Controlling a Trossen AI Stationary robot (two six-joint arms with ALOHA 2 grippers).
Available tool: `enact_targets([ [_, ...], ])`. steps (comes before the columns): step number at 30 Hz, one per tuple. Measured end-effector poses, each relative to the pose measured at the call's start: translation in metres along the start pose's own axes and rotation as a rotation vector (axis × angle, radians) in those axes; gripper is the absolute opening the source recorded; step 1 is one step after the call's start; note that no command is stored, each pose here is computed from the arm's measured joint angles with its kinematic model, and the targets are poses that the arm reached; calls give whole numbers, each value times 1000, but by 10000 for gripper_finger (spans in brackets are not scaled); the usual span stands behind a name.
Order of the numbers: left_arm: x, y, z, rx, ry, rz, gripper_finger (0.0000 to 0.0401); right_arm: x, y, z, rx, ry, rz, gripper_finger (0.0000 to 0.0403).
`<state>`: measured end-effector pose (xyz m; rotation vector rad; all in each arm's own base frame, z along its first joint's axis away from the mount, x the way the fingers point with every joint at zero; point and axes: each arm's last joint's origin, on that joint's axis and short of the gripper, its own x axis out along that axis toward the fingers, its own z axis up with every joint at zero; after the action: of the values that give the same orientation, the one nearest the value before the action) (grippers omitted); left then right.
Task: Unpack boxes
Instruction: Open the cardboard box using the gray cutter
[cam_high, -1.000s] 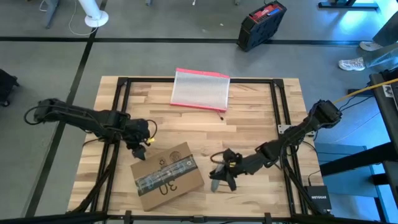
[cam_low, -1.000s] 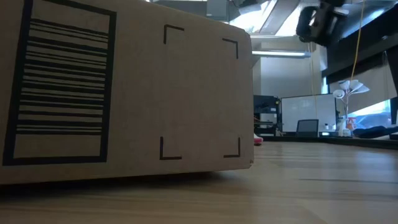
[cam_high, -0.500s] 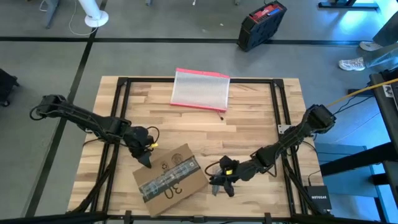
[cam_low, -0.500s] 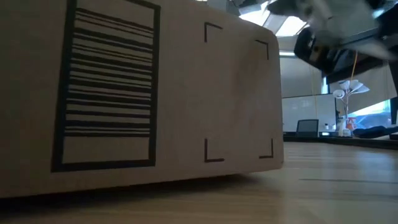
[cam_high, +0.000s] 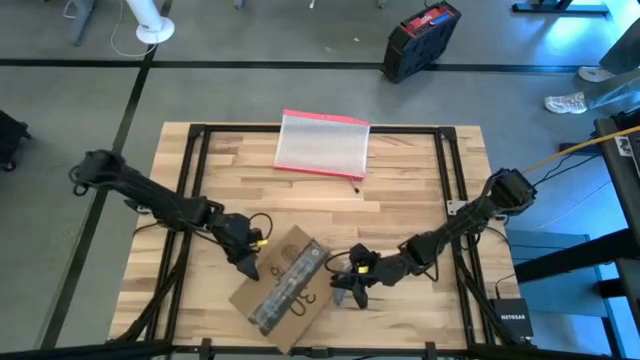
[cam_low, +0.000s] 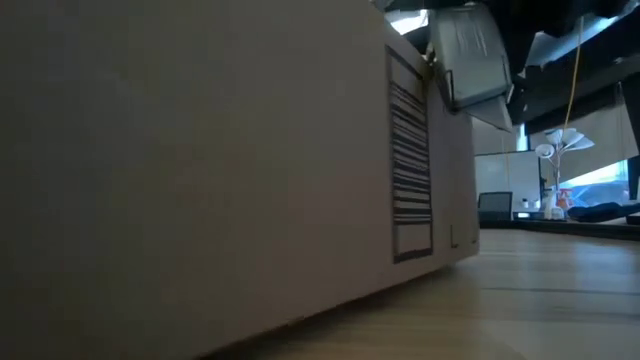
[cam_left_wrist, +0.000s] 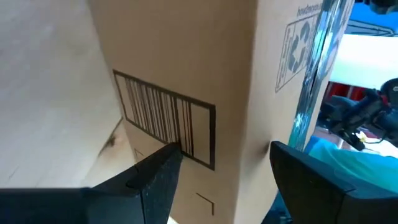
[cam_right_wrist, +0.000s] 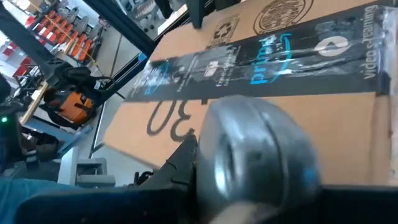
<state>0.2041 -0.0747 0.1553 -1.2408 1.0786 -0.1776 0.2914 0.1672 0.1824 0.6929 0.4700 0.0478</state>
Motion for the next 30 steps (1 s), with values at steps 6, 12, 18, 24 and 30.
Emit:
enact_targets([
  [6,4,0,1,18,18,-5,239,0,-1,1,3,6,4,65],
  [12,3,0,1,21,50,-6,239,-4,4,6,23,-6,31,65],
  [18,3,0,-1,21,95,-19,239,-24,16,26,48,-123,53,65],
  [24,3,0,-1,36,110,-24,239,-47,13,40,120,-287,-17,65],
  [30,3,0,-1,49,110,-27,239,-66,-14,34,286,-429,-125,65],
])
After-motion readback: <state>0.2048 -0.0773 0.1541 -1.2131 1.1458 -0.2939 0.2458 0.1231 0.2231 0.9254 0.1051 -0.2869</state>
